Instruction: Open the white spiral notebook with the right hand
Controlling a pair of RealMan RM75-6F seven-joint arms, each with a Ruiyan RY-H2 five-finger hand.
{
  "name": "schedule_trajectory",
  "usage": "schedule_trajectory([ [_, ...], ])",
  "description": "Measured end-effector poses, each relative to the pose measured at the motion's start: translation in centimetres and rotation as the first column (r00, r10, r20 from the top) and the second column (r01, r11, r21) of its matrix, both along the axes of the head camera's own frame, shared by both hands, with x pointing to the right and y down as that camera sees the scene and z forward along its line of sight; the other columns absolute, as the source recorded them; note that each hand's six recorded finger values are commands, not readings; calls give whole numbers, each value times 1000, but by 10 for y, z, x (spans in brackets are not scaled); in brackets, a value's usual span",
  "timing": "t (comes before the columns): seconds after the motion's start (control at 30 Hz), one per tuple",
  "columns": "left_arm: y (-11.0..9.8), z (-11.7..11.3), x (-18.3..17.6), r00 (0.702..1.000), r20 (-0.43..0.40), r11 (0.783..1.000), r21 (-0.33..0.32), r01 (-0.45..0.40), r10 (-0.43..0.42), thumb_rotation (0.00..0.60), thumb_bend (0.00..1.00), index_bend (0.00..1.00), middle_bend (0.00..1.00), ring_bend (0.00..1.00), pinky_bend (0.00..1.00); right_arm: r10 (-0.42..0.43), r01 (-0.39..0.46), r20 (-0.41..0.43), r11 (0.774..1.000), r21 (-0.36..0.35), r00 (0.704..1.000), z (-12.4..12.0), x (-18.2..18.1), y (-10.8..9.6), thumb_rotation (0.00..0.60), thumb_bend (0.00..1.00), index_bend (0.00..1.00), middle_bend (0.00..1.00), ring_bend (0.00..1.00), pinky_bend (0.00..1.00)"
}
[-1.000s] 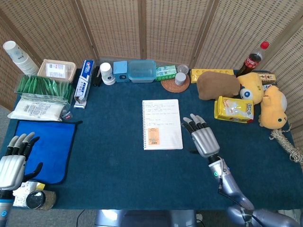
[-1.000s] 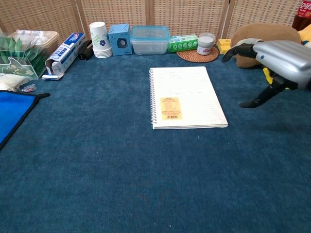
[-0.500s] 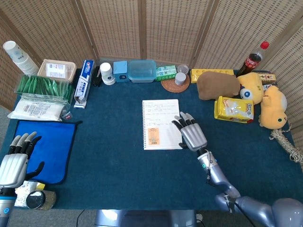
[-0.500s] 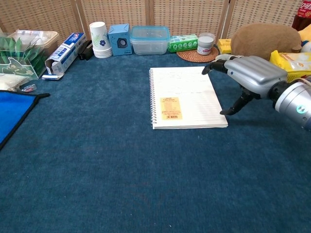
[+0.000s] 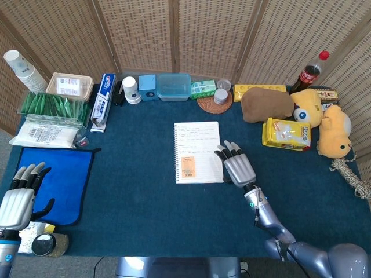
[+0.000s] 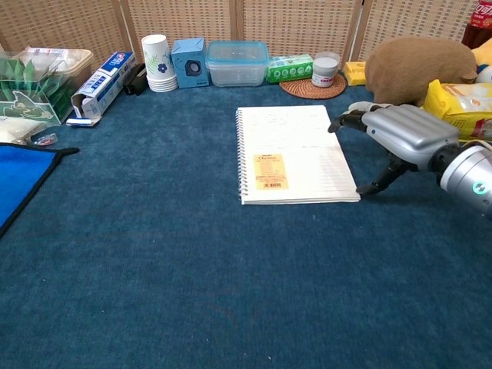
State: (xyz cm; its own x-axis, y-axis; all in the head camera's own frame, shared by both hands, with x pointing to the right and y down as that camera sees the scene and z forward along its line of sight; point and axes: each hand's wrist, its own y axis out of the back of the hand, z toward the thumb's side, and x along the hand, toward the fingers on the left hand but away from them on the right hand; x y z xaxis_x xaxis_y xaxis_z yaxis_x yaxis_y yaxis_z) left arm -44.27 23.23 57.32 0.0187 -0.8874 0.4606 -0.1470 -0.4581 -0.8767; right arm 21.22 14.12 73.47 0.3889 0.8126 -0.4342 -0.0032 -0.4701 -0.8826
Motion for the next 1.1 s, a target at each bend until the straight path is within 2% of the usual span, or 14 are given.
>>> schedule_trajectory([
  [1.1,2,1,-1,1000,-6,1000,4,3,-3,600,305,214,87,23,0,-9,9,-22,1000,12,1000,-2,5,-2,600,75,175,190,45,129],
])
